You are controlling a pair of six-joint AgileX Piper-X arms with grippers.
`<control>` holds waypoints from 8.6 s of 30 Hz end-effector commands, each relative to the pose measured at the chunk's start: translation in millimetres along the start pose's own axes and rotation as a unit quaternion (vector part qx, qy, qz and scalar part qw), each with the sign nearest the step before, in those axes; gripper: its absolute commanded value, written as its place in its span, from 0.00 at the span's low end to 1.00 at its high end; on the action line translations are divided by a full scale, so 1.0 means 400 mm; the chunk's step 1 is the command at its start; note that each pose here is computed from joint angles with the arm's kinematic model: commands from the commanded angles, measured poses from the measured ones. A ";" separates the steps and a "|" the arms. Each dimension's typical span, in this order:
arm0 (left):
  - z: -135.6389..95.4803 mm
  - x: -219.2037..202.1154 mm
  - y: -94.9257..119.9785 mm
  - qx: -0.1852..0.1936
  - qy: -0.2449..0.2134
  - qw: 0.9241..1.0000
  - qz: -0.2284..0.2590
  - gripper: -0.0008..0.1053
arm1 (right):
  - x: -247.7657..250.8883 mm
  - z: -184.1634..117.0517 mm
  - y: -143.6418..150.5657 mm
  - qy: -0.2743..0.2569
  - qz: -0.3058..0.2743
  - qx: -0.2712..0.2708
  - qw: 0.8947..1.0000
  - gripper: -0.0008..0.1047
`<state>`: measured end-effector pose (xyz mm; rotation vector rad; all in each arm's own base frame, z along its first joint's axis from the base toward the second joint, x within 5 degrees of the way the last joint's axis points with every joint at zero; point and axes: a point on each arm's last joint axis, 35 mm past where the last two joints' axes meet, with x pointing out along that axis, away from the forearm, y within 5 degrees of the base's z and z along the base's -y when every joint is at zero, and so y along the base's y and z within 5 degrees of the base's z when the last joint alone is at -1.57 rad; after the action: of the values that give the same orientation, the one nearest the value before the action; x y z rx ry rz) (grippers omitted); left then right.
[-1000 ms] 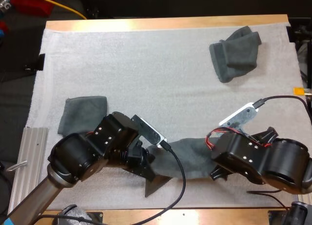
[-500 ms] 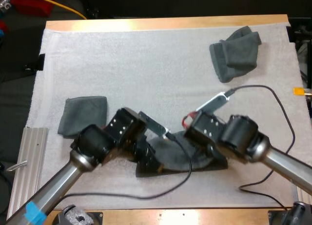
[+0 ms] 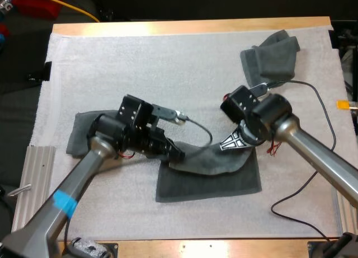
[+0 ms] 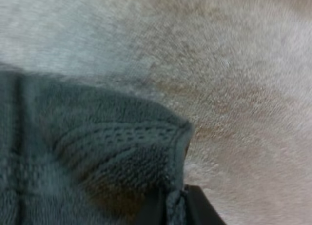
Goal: Pick towel from pile, fold and stack
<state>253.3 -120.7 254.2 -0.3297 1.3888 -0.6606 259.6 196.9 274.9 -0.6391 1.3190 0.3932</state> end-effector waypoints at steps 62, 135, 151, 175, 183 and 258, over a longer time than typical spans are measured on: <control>0.178 0.050 0.401 -0.236 -0.104 0.938 -0.230 0.65 | 0.265 0.114 -0.265 -0.102 0.266 0.360 0.888 0.70; -0.450 -0.417 -0.103 -0.019 -0.236 0.970 0.052 0.65 | -0.134 -0.467 -0.029 -0.142 0.115 0.222 0.958 0.70; -0.448 -0.397 -0.088 -0.028 -0.223 0.973 0.054 0.65 | 0.092 -0.418 -0.002 -0.104 0.184 0.261 0.942 0.70; -0.448 -0.397 -0.088 -0.028 -0.223 0.973 0.053 0.65 | 0.318 -0.381 -0.025 -0.075 0.369 0.350 0.858 0.69; -0.448 -0.397 -0.088 -0.028 -0.223 0.973 0.053 0.65 | 0.355 -0.373 -0.016 -0.048 0.403 0.353 0.843 0.69; -0.254 0.131 0.299 -0.265 0.064 0.961 -0.040 0.65 | 0.361 -0.374 -0.022 -0.048 0.362 0.372 0.853 0.02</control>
<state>187.7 -40.9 131.3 -0.7669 1.6528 -0.3548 185.2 84.0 121.6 0.5552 1.4267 0.4686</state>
